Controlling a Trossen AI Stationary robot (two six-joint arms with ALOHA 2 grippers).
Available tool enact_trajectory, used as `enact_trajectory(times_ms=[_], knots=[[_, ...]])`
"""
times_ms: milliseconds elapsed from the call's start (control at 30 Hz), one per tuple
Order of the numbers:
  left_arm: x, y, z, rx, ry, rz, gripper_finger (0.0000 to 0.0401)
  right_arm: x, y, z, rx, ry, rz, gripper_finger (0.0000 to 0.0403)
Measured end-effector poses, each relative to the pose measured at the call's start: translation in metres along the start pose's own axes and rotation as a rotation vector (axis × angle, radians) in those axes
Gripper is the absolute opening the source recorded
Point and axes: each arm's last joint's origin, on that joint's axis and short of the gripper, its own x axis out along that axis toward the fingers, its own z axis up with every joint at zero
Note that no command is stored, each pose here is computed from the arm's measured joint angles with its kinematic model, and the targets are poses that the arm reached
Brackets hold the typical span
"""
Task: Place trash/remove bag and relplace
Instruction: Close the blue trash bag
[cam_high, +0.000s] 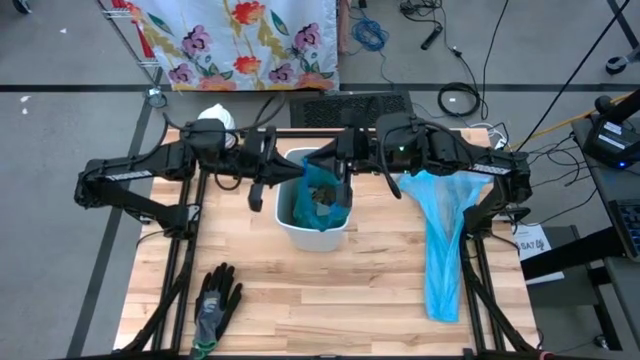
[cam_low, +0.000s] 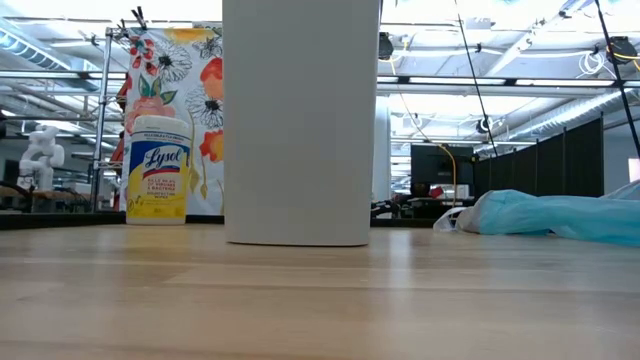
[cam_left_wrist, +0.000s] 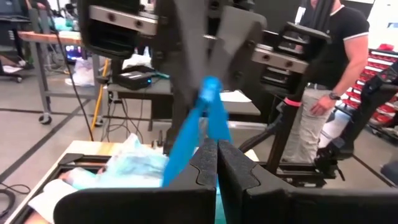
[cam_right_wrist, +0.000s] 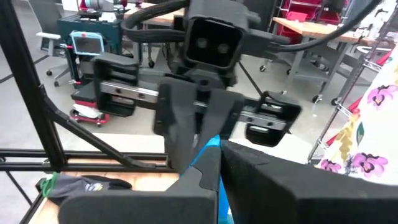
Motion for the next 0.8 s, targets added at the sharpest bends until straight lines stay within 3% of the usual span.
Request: enact_trajectory(times_ms=[200, 500, 800], knots=[[-0.001, 0.007, 0.002, -0.005, -0.014, 0.028, 0.0004, 0.000, 0.002, 0.000, -0.001, 0.000, 0.010, 0.0013], [0.016, 0.013, -0.006, -0.018, 0.000, 0.022, 0.0004, -0.001, 0.005, -0.008, 0.037, 0.079, 0.073, 0.0089], [0.028, 0.014, -0.010, -0.082, -0.005, -0.079, 0.0004, -0.012, -0.004, -0.003, 0.000, 0.066, -0.026, 0.0116]])
